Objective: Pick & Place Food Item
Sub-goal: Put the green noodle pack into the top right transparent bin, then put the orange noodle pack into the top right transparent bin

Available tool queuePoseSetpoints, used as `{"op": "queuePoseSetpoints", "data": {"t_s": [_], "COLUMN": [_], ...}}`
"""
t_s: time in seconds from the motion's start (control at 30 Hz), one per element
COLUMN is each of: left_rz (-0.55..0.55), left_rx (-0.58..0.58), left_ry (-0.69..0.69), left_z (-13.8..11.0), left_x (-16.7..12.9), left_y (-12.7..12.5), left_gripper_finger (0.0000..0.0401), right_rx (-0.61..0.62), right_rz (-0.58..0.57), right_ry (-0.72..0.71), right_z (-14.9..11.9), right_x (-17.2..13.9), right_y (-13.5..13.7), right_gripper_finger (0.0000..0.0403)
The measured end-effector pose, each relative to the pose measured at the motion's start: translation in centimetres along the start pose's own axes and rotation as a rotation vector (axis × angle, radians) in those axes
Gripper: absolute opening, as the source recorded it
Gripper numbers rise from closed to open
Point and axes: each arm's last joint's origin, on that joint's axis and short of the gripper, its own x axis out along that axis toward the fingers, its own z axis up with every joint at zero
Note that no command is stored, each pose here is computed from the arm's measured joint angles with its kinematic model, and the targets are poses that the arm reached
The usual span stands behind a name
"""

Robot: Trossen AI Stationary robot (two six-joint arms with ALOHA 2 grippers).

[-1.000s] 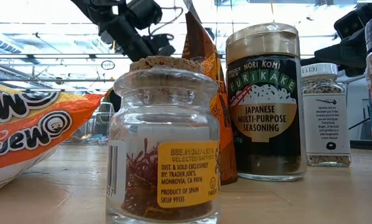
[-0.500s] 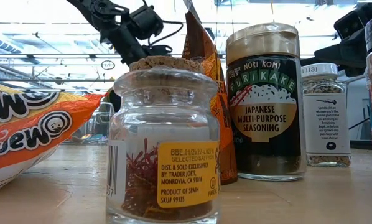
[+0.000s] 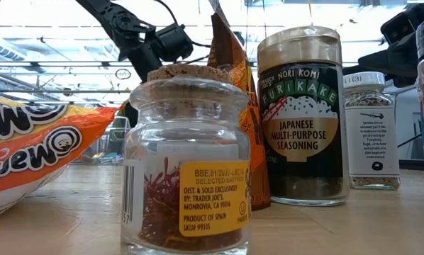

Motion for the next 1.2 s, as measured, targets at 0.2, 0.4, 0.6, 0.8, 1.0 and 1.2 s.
{"op": "queuePoseSetpoints", "data": {"t_s": [0.2,0.4,0.6,0.8,1.0,1.2], "left_rz": [0.003,0.002,-0.027,-0.136,-0.388,-0.588], "left_rx": [-0.011,0.010,0.066,0.074,0.218,0.419], "left_ry": [0.009,0.008,-0.105,-0.230,-0.338,-0.369], "left_z": [-0.1,-0.1,1.3,2.1,1.6,-0.9], "left_x": [0.2,0.1,-3.6,-8.9,-13.7,-16.7], "left_y": [0.0,0.0,0.2,-0.4,-3.5,-8.5], "left_gripper_finger": [0.0009,0.0017,0.0025,0.0018,0.0049,0.0132], "right_rx": [0.000,0.000,0.000,0.000,0.000,0.000], "right_rz": [0.000,0.000,0.000,0.000,0.000,0.001], "right_ry": [0.001,0.002,0.002,0.002,0.002,0.002], "right_z": [0.0,0.0,0.0,0.0,0.0,0.0], "right_x": [0.0,0.0,0.0,0.0,0.0,0.0], "right_y": [0.0,0.0,0.0,0.0,0.0,0.0], "right_gripper_finger": [0.0217,0.0217,0.0218,0.0216,0.0219,0.0215]}}
